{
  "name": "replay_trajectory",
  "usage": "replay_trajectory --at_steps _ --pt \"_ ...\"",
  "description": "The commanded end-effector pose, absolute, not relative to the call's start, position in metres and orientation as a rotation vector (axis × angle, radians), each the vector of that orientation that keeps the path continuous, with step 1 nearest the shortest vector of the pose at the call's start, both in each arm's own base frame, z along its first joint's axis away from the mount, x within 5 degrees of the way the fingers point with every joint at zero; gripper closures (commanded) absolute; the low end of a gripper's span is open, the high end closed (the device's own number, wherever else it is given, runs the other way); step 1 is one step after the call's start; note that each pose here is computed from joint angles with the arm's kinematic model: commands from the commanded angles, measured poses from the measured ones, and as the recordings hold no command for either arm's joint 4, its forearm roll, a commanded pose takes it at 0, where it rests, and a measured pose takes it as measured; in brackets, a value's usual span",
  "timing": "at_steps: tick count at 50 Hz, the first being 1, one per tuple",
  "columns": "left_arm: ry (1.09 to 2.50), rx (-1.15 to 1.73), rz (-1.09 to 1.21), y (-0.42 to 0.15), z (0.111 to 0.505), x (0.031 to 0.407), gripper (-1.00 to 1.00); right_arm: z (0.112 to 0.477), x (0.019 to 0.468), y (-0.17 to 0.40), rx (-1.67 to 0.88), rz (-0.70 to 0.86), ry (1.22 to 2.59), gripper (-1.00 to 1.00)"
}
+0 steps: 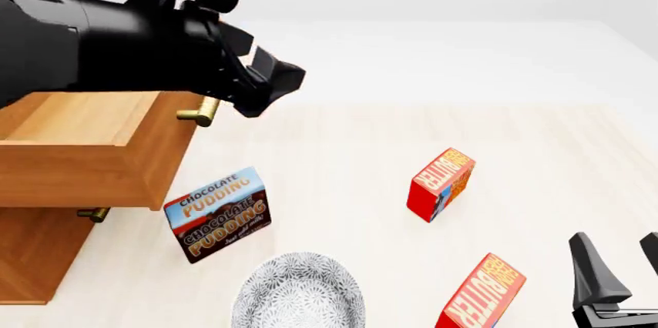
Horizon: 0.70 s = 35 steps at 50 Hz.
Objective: Put the butter at the front in the top drawer of the cabinet and close it.
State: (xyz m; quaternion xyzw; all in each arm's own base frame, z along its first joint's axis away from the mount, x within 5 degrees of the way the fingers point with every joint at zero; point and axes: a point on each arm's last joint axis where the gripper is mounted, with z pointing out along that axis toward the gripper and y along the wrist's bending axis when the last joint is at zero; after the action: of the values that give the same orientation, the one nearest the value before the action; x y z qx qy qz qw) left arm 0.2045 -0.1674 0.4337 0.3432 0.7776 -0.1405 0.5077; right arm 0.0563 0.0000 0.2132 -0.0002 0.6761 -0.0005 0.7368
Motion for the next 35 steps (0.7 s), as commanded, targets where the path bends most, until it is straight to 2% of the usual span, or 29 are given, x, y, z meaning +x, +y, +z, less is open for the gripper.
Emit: replay_trajectory --at_steps 1,6,13,35 --pt "1.823 0.926 -0.424 -0.217 0.415 0.208 -1.00 0.213 0.056 0.000 0.000 -0.001 1.485 -1.00" --pt "1.834 0.955 -0.475 -0.246 0.398 0.211 -1.00 0.213 0.056 0.000 0.000 -0.001 1.485 -1.00" --pt "1.837 0.886 -0.491 -0.244 0.392 0.221 -1.00 0.213 0.056 0.000 0.000 -0.001 1.485 -1.00" --pt "1.857 0.865 -0.602 -0.308 0.353 0.239 -1.00 0.213 0.056 0.000 0.000 -0.001 1.485 -1.00"
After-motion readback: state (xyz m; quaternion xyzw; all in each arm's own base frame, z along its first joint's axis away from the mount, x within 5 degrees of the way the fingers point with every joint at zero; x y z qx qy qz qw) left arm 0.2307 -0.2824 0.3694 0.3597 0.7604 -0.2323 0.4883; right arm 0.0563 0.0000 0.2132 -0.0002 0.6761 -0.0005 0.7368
